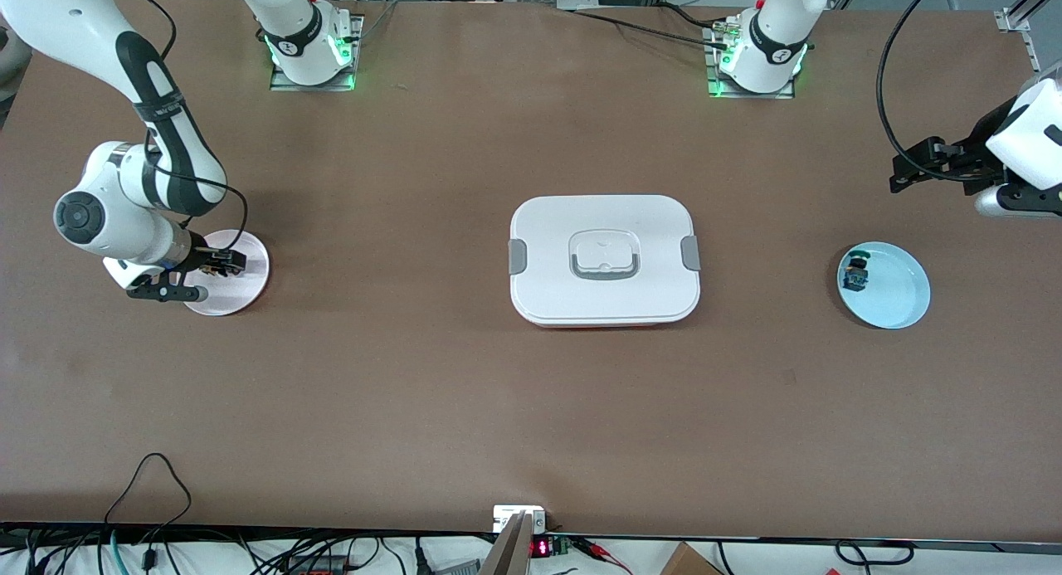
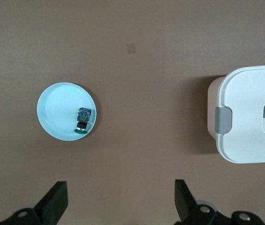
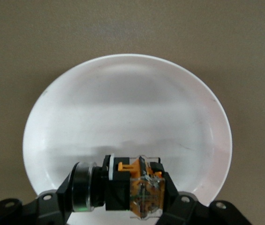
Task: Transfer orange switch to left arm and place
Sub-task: 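Lift the orange switch off the white plate with the right gripper, then carry the switch toward the box while the left gripper reaches over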
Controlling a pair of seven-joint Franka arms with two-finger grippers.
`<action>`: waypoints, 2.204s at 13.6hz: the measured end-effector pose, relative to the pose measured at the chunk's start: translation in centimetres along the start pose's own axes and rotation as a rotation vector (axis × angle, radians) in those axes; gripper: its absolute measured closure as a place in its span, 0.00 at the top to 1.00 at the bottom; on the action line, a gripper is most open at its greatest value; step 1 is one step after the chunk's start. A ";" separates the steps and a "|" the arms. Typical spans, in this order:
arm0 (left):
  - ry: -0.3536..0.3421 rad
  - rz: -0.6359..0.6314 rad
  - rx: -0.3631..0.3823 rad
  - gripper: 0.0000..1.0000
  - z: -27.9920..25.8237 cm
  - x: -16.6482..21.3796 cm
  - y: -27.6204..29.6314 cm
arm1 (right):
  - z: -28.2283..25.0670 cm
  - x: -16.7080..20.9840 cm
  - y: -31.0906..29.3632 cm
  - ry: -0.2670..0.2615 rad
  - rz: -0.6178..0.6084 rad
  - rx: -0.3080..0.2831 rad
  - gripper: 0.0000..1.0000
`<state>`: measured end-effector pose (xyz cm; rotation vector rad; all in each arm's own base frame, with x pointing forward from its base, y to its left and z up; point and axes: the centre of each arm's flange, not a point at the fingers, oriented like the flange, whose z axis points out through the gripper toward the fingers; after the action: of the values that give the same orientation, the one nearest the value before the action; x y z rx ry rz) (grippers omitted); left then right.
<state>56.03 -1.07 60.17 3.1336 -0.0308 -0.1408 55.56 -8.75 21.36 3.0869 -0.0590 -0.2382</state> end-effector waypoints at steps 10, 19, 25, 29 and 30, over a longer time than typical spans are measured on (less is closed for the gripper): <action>0.000 0.000 0.000 1.00 0.0 0.0 0.0 | -16.9 0.9 -1.8 -0.126 -0.026 -0.021 0.73; -0.002 0.000 0.000 1.00 0.1 0.1 0.0 | -28.3 1.4 -2.2 -0.057 -0.025 -0.030 0.73; -0.002 0.000 0.000 1.00 0.1 0.1 0.0 | -35.1 0.0 -2.2 -0.037 -0.059 0.007 0.73; -0.002 0.000 0.000 1.00 0.1 0.1 0.0 | -37.2 -0.2 -5.6 0.014 -0.152 0.199 0.73; -0.002 0.000 0.000 1.00 0.1 0.1 0.0 | -37.7 -0.5 -6.7 0.023 -0.179 0.218 0.73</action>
<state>56.08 -1.06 60.08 3.1334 -0.0308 -0.1434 61.16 -0.43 58.35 3.3142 0.2067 -0.2153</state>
